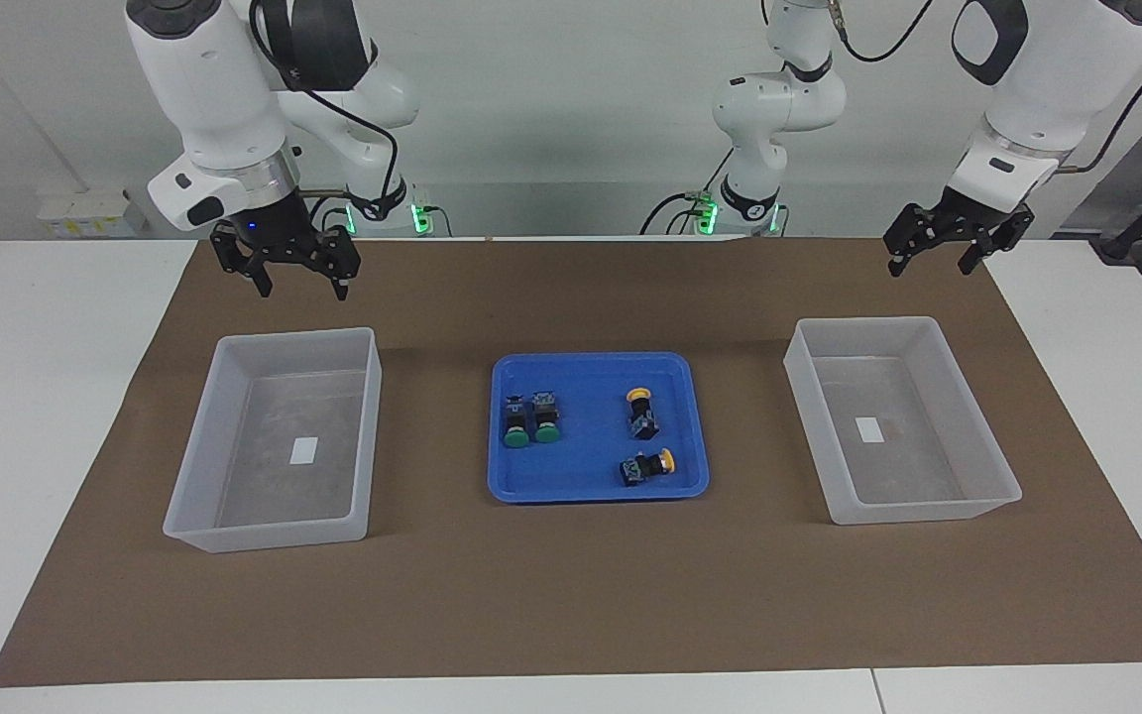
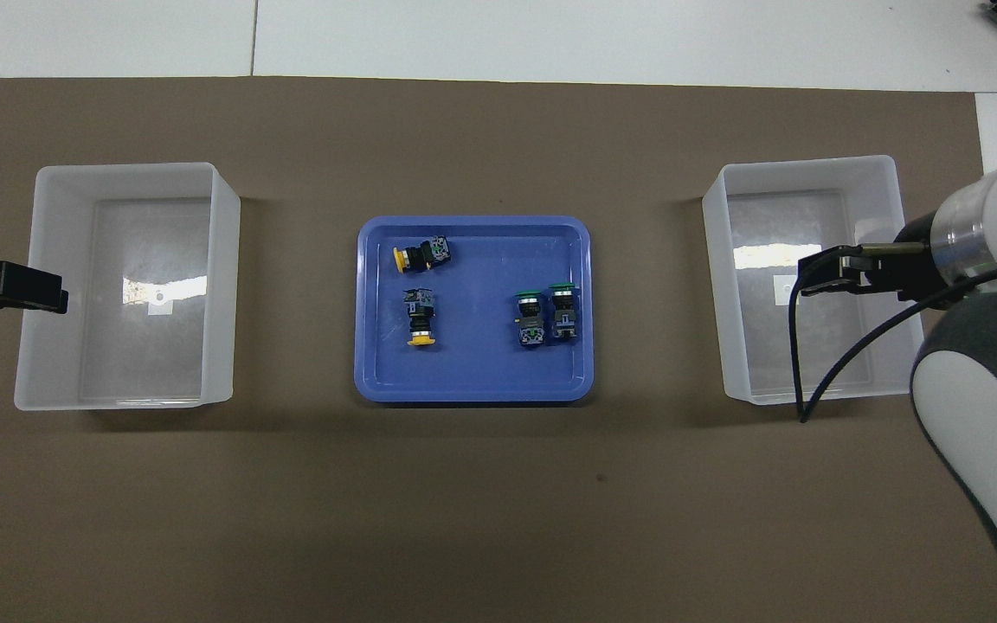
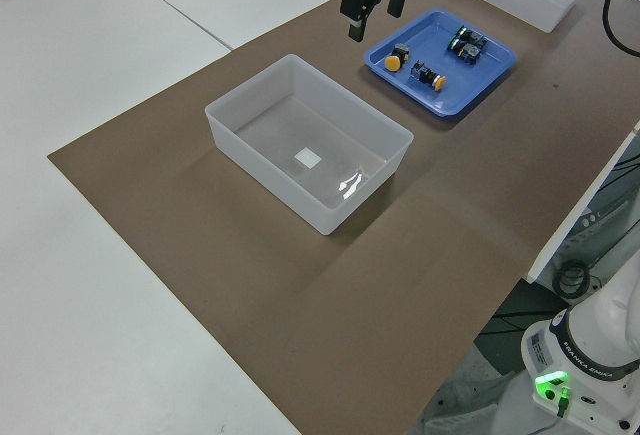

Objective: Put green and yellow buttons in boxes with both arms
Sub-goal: 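Move the left gripper from rest toward the blue tray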

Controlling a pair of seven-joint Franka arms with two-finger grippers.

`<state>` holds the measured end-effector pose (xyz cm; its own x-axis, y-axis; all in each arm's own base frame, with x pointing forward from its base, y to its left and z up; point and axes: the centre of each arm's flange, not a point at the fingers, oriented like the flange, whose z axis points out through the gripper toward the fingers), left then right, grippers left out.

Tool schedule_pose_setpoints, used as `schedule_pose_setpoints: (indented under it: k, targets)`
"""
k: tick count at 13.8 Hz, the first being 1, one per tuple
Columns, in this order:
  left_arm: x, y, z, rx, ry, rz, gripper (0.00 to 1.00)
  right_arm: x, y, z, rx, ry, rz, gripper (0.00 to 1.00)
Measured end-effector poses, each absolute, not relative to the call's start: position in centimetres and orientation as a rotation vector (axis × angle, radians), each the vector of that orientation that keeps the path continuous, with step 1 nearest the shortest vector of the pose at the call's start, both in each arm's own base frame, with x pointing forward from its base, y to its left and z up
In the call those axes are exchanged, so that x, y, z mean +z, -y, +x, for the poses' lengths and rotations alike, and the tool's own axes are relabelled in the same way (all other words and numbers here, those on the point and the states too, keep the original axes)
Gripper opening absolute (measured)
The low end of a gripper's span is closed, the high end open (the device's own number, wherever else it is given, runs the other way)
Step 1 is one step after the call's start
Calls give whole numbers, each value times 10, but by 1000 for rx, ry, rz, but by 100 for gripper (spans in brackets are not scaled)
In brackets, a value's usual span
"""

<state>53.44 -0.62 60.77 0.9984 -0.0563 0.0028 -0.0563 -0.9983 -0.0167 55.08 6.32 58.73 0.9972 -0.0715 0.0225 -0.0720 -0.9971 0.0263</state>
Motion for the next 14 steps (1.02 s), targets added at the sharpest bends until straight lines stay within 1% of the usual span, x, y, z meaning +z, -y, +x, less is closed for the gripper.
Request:
schedule_pose_setpoints:
  k: [5, 8, 14]
  targets:
    - [608, 7, 534, -6, -91, -3124, 100, 587, -63, 551, 32, 112, 3112, 100]
    - [607, 21, 534, -3, -113, -3122, 100, 587, -63, 551, 32, 112, 3112, 100]
    - [577, 107, 530, -43, 47, -3142, 100, 587, -63, 551, 32, 112, 3112, 100]
